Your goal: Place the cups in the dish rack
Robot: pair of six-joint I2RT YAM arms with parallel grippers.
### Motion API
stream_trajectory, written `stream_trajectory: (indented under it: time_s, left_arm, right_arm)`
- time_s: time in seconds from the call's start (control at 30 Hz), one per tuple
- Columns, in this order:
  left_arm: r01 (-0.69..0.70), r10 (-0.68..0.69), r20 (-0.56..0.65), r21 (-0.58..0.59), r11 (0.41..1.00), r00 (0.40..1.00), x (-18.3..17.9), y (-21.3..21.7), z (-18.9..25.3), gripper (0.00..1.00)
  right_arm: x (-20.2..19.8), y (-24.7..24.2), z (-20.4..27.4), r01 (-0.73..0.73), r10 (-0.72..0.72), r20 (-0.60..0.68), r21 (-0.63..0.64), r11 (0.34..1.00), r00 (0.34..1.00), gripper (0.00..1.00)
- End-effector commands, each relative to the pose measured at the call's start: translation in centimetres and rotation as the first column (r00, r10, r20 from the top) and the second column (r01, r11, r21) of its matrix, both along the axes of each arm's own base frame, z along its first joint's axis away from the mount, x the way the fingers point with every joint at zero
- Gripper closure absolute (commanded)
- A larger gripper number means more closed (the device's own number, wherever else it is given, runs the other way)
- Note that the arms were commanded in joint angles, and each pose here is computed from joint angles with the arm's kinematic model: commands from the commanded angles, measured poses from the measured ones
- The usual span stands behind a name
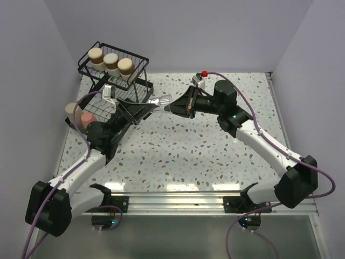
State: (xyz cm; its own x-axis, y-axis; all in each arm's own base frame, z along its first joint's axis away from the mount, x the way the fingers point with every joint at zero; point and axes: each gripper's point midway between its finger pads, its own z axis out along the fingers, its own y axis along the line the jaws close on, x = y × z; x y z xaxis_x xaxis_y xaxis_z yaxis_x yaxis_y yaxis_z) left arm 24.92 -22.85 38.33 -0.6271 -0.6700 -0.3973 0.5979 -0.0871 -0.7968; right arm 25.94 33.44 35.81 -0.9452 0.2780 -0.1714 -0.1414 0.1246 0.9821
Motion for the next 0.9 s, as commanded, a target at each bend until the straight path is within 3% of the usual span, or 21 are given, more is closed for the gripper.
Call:
stream_trajectory:
  time_s: [0.0,0.13,0.27,0.57,0.7,0.77,0.87]
  left_arm:
    - [0.013,-0.013,0.032,0.011,1.0,0.999,-1.1,0.0,0.5,0.23]
    - [0.005,-0.005,0.03,0.016,1.0,1.0,-1.2,0.1,0.5,0.28]
    - [0.006,-0.007,0.036,0.017,1.0,0.999,-1.2,0.1,0.5,0.52]
    - [-0.012,0.009,0.042,0.052,0.999,0.999,-0.8,0.0,1.2,0.86]
    - [-0.041,0.037,0.043,0.102,0.994,0.998,-0.4,-0.1,1.6,0.99]
    - [-0.071,0.067,0.037,0.14,0.988,0.997,0.3,0.1,1.6,1.0]
    - [-0.111,0.106,0.034,0.194,0.975,0.994,1.1,0.5,1.6,1.0]
  right_arm:
    - [0.5,-0.3,2.0,0.036,-0.038,0.062,0.046,0.998,0.997,1.0]
    - [0.4,-0.3,1.7,0.033,-0.035,0.055,0.04,0.999,0.998,1.0]
    - [0.4,-0.4,1.5,0.037,-0.039,0.052,0.037,0.999,0.998,1.0]
    - [0.3,-0.4,-0.1,0.031,-0.029,0.052,-0.024,0.999,0.998,1.0]
    - [-0.1,-0.7,-1.3,0.029,-0.026,0.042,-0.069,0.997,0.999,0.72]
    - [-0.2,-1.1,-0.9,0.038,-0.034,0.069,-0.072,0.997,0.997,0.46]
    - [-0.2,-1.6,-1.6,0.052,-0.043,0.073,-0.122,0.991,0.996,0.3]
